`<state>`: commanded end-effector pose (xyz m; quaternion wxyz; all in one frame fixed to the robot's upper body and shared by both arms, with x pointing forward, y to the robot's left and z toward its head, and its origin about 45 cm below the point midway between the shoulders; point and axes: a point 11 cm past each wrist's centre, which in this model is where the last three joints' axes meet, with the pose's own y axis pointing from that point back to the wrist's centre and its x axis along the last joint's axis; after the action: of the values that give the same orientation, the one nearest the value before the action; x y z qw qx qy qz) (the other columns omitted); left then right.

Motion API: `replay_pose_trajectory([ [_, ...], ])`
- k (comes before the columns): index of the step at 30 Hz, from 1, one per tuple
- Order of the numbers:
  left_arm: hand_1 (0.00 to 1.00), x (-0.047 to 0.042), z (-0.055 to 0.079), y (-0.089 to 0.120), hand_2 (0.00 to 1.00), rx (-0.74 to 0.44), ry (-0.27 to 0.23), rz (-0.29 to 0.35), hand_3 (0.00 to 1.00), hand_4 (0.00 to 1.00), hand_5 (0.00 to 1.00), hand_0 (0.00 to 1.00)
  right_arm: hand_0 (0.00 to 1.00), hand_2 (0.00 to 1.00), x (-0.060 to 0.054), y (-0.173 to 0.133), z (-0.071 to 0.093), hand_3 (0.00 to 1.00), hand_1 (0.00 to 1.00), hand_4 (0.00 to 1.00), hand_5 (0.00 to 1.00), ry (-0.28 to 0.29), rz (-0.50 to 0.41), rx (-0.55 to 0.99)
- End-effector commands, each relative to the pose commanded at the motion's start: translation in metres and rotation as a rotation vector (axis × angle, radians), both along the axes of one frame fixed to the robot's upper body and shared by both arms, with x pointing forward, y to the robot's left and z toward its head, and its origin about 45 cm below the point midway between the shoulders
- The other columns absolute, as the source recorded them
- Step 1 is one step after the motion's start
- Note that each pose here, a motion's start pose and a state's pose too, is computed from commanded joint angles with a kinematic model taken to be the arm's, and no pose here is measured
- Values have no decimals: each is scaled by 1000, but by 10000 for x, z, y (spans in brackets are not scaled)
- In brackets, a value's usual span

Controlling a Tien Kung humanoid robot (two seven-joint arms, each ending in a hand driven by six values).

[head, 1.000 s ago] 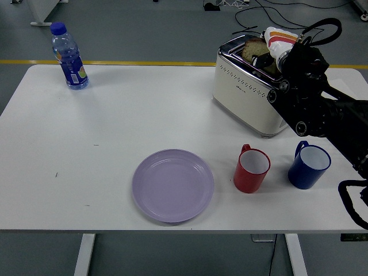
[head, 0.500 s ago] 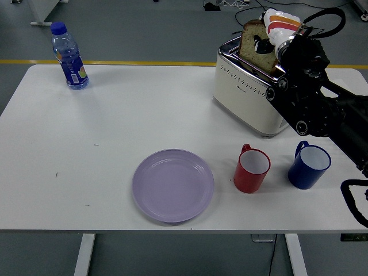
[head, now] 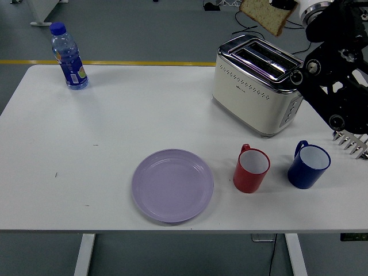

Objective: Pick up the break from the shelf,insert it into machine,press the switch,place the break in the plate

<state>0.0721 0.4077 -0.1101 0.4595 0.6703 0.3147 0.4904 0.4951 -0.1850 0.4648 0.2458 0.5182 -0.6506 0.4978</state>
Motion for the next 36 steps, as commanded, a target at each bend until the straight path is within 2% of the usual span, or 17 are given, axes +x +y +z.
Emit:
replay_pose_trajectory([
  [6, 591, -7, -1, 2, 591, 0, 1, -1, 598, 326, 935, 656, 181, 348, -296, 57, 152, 475, 260, 372, 2, 5, 126, 169],
  [8, 592, -12, -1, 3, 590, 0, 2, -1, 598, 326, 935, 656, 160, 333, -396, 98, 162, 468, 238, 392, 2, 25, 178, 214],
  [11, 592, -26, -3, 4, 590, 0, 4, -2, 598, 326, 935, 656, 160, 333, -551, 190, 54, 468, 238, 392, 2, 92, 257, 260],
  [15, 593, -47, -7, 2, 590, 0, 7, 0, 597, 326, 936, 655, 150, 324, -729, 333, -215, 469, 234, 399, 2, 213, 352, 285],
  [18, 593, -52, -9, 0, 590, -1, 8, -2, 597, 326, 936, 655, 150, 324, -876, 467, -534, 469, 234, 399, 2, 353, 434, 312],
  [20, 592, -53, -9, 0, 590, -1, 9, -2, 598, 326, 935, 655, 136, 306, -911, 499, -628, 466, 196, 400, 2, 399, 453, 332],
  [23, 592, -60, -12, -4, 590, -2, 10, -2, 598, 326, 935, 655, 136, 306, -1020, 582, -960, 466, 196, 400, 2, 516, 490, 365],
  [25, 592, -62, -12, -5, 590, -2, 10, -2, 598, 326, 935, 655, 136, 306, -1046, 598, -1050, 466, 196, 400, 2, 545, 495, 376],
  [31, 593, -75, -17, -14, 590, -4, 11, 0, 598, 328, 938, 655, 124, 303, -1186, 685, -1582, 467, 188, 396, 2, 699, 502, 419],
  [36, 593, -66, -16, -16, 589, -5, 10, -2, 599, 327, 934, 655, 123, 301, -1289, 767, -1918, 462, 188, 382, 2, 806, 501, 429],
])
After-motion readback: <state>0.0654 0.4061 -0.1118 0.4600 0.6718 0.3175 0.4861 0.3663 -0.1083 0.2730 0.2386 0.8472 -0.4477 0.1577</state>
